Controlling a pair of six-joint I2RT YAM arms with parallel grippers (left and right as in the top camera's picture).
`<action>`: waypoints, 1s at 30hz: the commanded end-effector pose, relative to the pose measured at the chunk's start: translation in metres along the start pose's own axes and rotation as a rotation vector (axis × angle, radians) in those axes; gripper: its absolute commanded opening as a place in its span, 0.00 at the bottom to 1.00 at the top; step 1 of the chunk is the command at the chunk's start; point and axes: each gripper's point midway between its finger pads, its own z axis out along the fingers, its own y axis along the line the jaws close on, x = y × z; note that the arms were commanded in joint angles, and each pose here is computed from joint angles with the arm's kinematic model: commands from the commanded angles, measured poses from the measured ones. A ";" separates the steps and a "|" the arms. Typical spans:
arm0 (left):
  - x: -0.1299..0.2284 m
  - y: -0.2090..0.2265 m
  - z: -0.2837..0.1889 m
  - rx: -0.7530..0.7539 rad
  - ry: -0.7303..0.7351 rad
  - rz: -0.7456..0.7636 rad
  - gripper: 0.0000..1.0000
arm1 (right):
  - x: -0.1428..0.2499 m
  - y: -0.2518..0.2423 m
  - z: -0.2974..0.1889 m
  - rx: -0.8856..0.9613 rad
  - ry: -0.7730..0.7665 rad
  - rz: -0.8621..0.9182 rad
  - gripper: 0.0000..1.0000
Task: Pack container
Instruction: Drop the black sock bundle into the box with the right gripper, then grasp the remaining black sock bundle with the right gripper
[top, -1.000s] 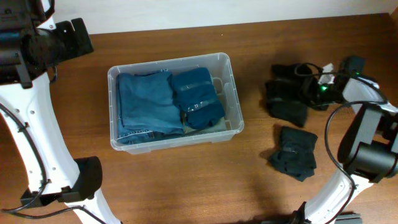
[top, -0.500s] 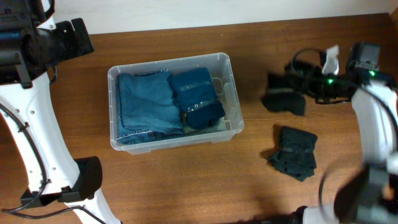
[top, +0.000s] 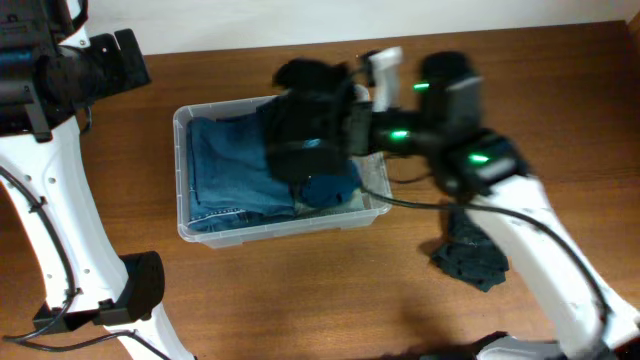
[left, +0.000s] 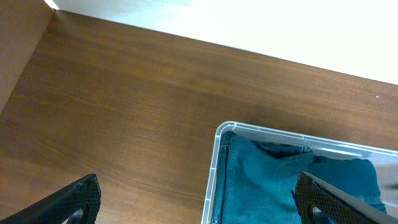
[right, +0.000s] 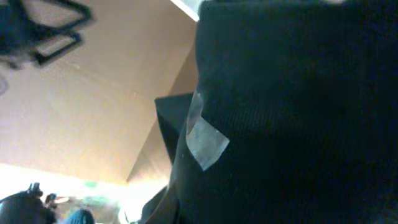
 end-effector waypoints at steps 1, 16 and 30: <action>0.000 0.002 -0.002 0.001 -0.003 -0.013 0.99 | 0.023 -0.023 0.052 0.095 0.042 0.113 0.10; 0.000 0.002 -0.002 0.002 -0.003 -0.013 0.99 | 0.020 -0.158 -0.039 0.509 0.086 0.188 0.71; 0.000 0.002 -0.002 0.001 -0.004 -0.013 0.99 | 0.098 -0.241 -0.240 0.805 0.060 0.730 0.99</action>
